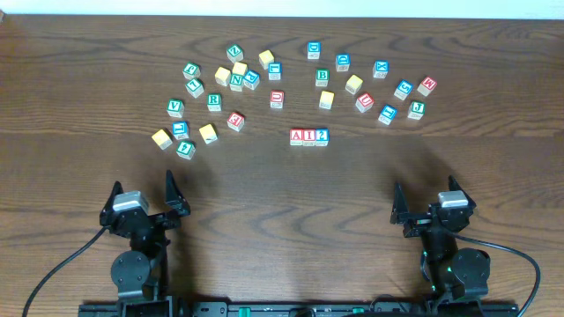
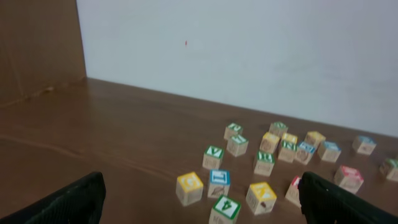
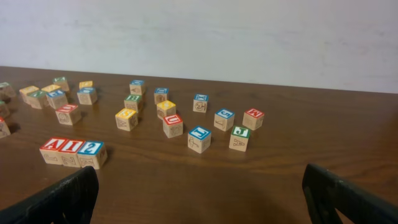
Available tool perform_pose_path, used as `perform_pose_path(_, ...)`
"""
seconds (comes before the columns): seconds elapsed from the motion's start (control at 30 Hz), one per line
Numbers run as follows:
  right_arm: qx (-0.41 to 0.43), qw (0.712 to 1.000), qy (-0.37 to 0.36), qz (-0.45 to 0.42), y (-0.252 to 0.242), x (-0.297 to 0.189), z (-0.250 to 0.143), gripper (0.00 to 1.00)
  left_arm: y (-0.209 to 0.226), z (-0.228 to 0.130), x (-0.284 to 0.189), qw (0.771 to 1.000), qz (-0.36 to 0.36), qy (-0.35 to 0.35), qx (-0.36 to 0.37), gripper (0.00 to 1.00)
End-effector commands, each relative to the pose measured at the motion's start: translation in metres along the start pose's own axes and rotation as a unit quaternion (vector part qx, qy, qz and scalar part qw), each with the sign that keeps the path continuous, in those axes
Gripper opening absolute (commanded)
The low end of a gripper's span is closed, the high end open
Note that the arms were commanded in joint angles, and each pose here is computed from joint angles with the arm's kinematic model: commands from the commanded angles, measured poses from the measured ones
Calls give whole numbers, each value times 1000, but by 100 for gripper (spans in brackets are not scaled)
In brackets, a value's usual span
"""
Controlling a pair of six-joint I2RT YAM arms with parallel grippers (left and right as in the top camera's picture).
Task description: Spell out AI2
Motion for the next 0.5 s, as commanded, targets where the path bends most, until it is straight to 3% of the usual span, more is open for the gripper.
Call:
perform_pose_path(0.0,-6,1000,3,5,2,0,-2,99,0,-8,-1,1000,1,17,17,98)
perform_pose_path(0.1,-6,1000,3,5,2,0,-1,99,-2,-29,-3,997,-7,69,22,97)
perform_pose_path(0.47,-6,1000,3,5,2,0,-1,99,-2,-29,-2,997,-7,69,28,98)
Point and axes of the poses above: each gripper's point midway between its finger pads, its own x axis out along the fingers, its own y axis along the line the jaws close on, z = x × y, the point moved 4 cm from there along -x, back along the fingers, and after that the axes turned 15 degrees about x, right-handed, at the moved point
